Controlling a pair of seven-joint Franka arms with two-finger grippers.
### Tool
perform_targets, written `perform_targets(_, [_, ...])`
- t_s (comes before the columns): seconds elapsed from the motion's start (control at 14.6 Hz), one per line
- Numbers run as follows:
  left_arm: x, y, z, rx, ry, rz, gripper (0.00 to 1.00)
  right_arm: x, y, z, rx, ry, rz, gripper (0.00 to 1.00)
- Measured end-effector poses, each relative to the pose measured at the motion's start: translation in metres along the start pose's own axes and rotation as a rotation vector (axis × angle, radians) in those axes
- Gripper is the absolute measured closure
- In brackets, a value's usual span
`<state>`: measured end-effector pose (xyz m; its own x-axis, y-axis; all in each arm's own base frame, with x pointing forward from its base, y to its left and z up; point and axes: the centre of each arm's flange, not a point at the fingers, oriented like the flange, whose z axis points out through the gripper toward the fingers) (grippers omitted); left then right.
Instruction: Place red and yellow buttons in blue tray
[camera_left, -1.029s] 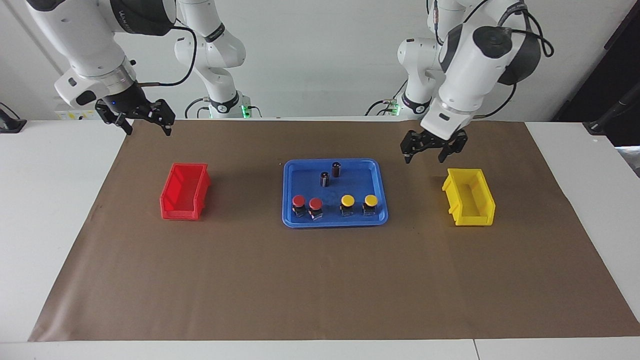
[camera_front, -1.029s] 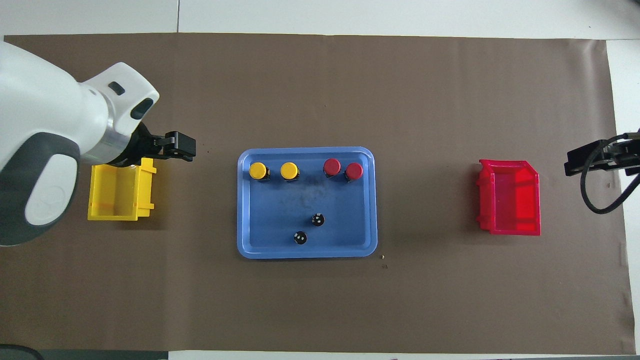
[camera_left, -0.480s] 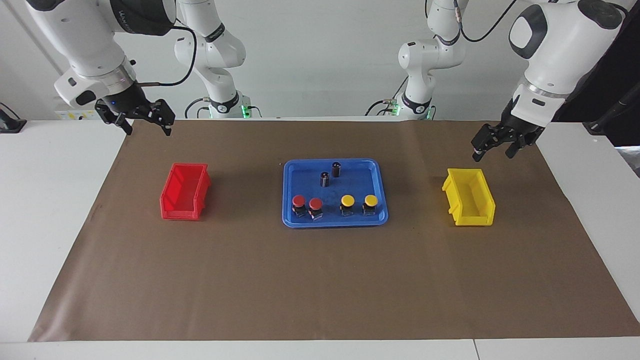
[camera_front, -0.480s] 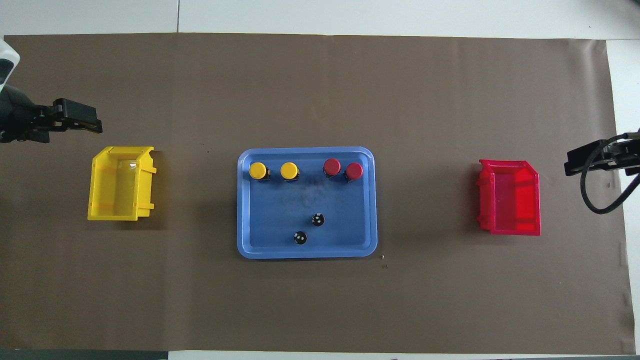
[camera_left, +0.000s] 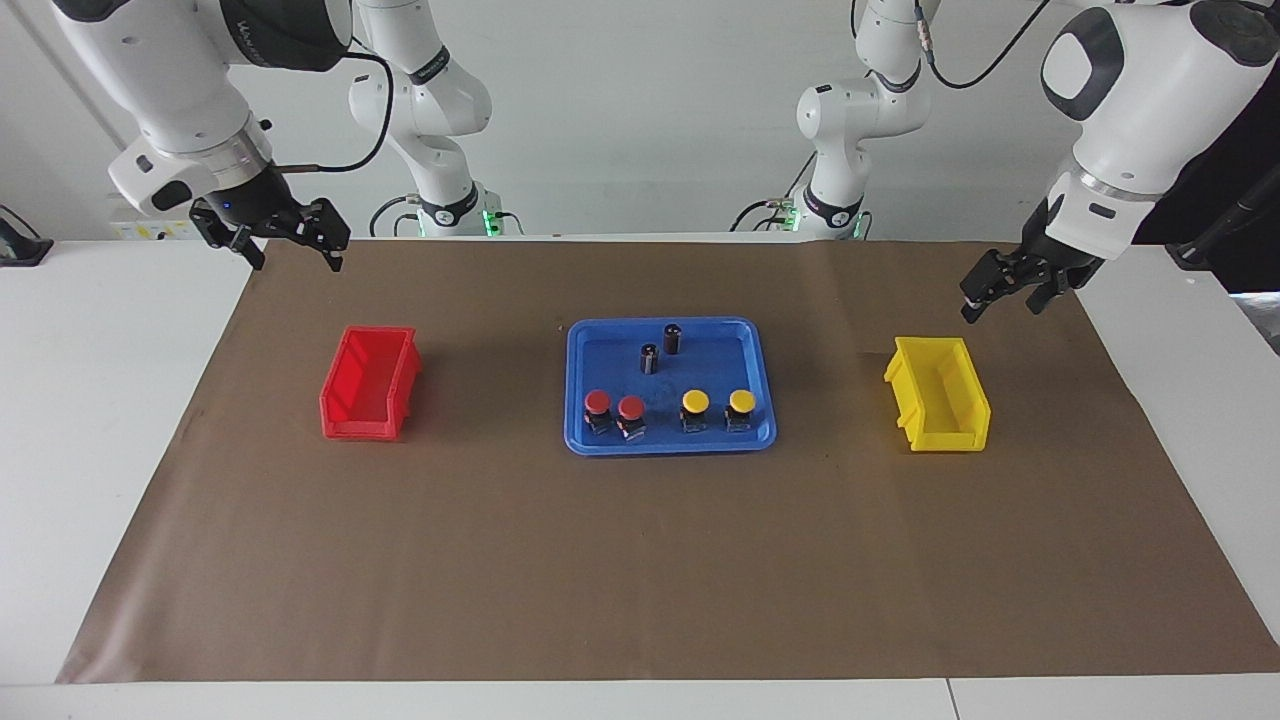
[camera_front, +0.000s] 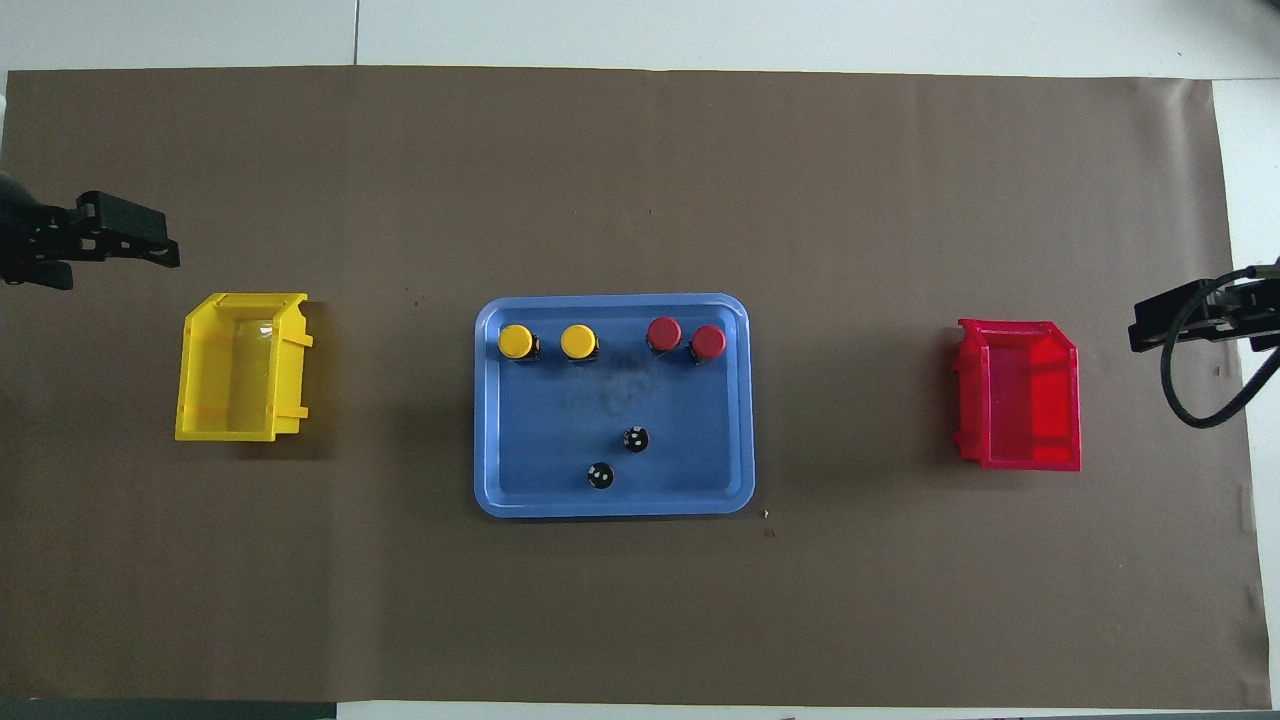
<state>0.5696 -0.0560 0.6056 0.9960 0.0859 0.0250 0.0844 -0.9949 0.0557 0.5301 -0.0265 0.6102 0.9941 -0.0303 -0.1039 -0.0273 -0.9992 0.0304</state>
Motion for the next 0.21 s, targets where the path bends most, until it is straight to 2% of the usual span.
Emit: perform_targets(0.21, [-0.0007, 0.0044, 0.0001, 0.005, 0.000, 0.011, 0.00, 0.0000, 0.0000, 0.0000, 0.000, 0.000, 0.000, 0.00])
